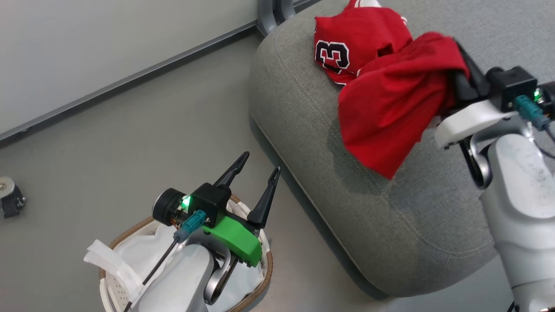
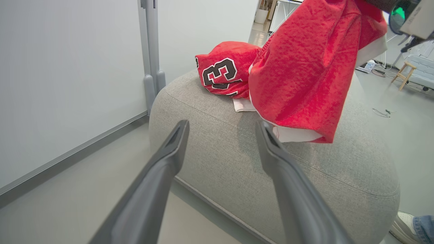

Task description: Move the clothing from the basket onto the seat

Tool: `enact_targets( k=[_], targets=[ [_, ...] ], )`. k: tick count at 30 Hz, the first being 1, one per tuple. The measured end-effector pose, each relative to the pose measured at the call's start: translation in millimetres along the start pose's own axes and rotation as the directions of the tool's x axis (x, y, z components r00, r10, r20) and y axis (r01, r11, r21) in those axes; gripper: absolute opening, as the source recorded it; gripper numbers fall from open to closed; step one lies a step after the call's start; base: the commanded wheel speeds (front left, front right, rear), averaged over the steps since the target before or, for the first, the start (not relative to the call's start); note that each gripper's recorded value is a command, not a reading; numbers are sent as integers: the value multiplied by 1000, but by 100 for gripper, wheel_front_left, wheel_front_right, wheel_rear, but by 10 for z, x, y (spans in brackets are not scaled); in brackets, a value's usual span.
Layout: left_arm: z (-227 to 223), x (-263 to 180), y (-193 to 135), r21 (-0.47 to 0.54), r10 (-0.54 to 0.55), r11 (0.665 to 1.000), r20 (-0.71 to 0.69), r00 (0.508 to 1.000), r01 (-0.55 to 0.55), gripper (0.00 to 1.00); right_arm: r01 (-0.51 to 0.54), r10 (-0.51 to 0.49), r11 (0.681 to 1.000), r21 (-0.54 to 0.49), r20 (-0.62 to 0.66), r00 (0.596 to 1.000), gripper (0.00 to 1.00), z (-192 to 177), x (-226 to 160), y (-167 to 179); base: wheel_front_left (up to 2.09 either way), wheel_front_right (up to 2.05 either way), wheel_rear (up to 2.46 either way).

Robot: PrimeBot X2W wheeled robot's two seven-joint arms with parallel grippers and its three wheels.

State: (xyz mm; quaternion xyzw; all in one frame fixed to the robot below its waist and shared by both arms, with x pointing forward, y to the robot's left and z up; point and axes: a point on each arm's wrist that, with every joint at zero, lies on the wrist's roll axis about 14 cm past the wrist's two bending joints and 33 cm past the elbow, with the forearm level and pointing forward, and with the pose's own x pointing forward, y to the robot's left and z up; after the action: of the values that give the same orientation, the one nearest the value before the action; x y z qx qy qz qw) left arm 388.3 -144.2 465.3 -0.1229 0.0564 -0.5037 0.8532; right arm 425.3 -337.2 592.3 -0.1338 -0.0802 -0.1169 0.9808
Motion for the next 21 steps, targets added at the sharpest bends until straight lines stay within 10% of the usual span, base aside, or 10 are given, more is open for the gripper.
enact_targets(
  k=[13,21],
  targets=[
    [-122,-36,589,2,77,997,13,997,-77,100,205,-136,956,-209,304,943,0,1077,972,-845,0,0,0],
    [-290,-81,989,-13,133,991,15,991,-133,100,138,-117,953,-270,91,989,0,74,1336,-630,0,0,0]
  ],
)
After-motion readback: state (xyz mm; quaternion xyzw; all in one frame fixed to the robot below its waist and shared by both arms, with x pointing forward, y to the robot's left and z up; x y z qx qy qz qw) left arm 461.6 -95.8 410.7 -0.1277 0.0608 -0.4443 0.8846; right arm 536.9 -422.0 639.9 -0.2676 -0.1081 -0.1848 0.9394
